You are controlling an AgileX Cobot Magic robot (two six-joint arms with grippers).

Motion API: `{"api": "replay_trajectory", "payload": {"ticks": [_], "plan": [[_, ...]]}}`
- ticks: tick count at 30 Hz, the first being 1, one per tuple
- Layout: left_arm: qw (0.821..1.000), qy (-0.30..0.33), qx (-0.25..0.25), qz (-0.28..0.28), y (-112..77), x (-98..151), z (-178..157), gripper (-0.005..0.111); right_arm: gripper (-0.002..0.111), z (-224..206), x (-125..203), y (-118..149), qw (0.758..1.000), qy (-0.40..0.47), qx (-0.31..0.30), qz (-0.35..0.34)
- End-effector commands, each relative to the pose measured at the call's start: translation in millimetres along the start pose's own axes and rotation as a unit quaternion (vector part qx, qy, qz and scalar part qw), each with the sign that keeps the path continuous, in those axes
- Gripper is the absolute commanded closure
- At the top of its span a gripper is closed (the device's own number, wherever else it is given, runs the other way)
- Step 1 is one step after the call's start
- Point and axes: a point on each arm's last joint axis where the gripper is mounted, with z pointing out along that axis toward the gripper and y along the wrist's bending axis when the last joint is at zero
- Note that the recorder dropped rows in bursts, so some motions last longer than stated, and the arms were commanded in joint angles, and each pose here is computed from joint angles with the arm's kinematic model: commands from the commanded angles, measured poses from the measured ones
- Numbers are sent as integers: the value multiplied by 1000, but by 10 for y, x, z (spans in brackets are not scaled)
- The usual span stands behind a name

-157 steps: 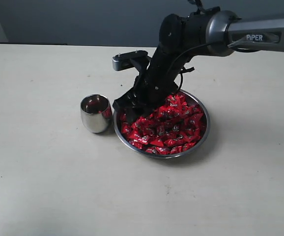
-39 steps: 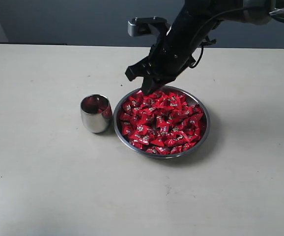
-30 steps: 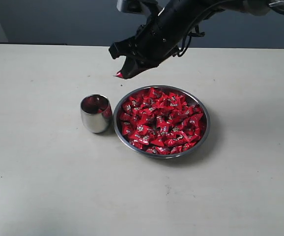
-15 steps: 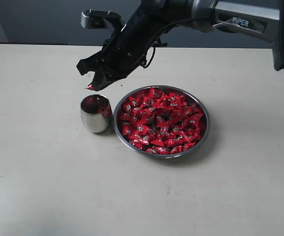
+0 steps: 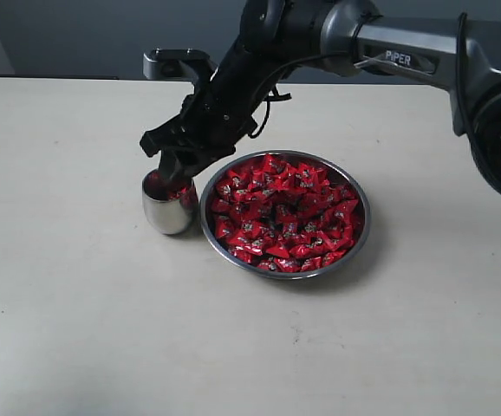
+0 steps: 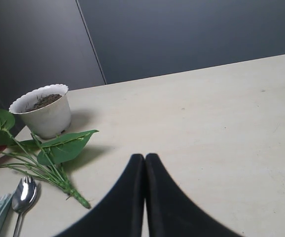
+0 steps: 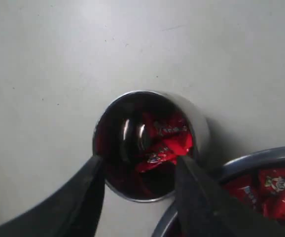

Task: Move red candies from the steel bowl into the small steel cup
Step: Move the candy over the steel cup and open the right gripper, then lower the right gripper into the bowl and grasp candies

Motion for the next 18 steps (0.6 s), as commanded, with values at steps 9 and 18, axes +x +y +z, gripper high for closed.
{"api": "replay_trajectory", "payload": {"ticks": [9, 18], "plan": [[1000, -8, 1, 0, -1, -10, -2, 106, 67, -699, 123, -508, 996, 37, 70, 31], [1000, -8, 1, 0, -1, -10, -2, 106, 67, -284, 396, -754, 988, 119, 64, 69]]}}
